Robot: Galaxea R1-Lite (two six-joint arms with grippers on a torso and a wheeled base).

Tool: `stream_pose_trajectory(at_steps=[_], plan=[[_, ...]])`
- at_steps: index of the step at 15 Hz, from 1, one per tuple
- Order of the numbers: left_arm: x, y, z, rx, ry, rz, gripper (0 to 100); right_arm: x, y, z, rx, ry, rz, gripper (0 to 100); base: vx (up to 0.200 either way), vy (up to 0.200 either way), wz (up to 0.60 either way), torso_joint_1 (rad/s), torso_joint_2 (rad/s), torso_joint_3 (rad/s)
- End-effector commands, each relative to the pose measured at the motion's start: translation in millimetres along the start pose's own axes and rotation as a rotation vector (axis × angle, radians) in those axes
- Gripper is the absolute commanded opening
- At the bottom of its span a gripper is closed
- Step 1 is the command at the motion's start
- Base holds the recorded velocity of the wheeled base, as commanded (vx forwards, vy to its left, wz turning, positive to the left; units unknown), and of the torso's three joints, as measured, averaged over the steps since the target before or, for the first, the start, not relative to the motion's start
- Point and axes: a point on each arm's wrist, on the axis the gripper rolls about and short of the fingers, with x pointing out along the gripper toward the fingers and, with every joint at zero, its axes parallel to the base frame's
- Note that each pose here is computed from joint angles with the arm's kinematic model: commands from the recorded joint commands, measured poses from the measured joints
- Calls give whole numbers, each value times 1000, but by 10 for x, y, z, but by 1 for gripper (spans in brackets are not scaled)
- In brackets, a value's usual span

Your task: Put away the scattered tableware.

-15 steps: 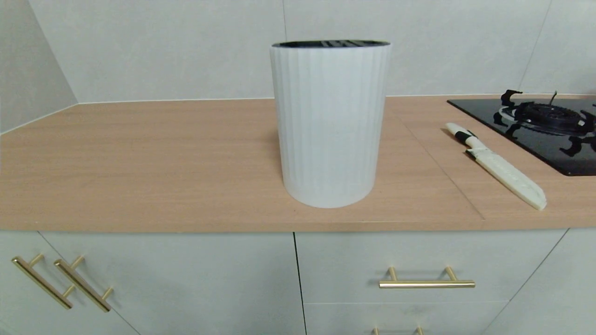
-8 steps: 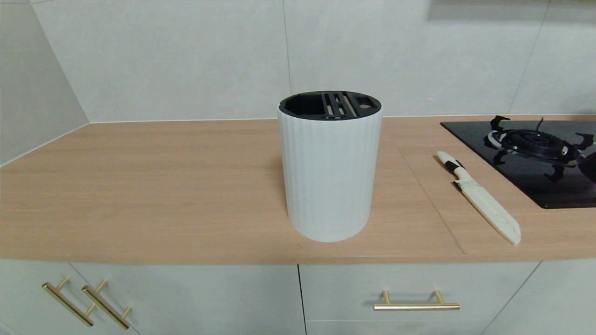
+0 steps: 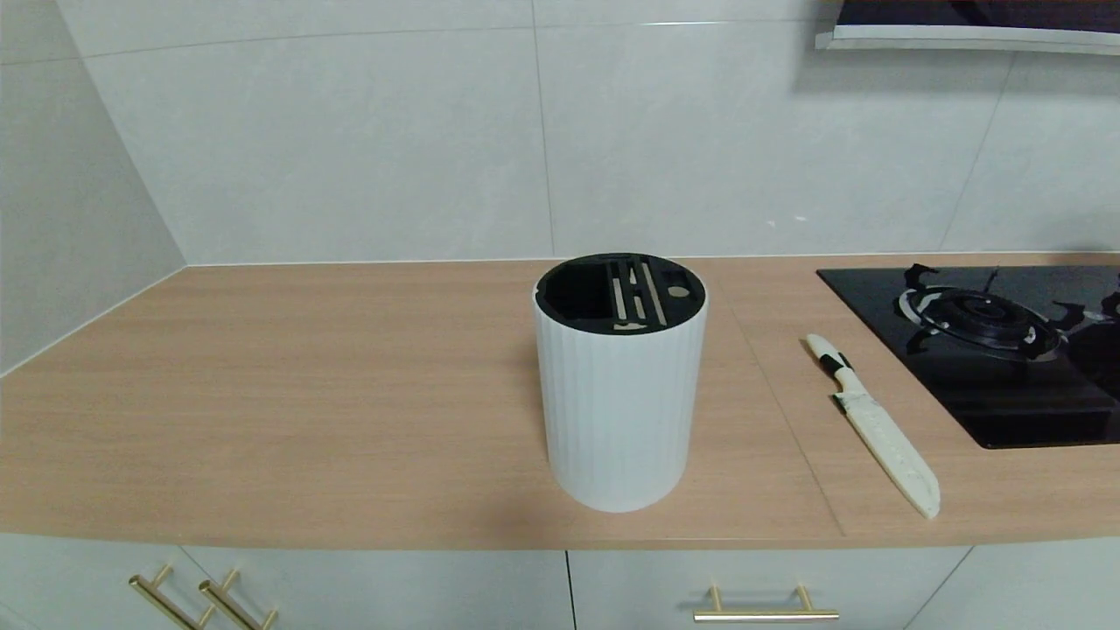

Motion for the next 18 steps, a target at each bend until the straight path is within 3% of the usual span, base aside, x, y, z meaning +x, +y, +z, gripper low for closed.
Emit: stream_pose_trajectory(at_steps=[1, 13, 18], plan=[[0, 0, 0, 0, 0, 1, 100, 1, 0, 1, 0, 1, 1, 100, 0, 0, 0, 232, -510, -286], [0, 0, 0, 0, 0, 1, 100, 1, 0, 1, 0, 1, 1, 100, 0, 0, 0, 258, -562, -306], [0, 0, 0, 0, 0, 1, 100, 1, 0, 1, 0, 1, 1, 100, 0, 0, 0, 182, -373, -200]])
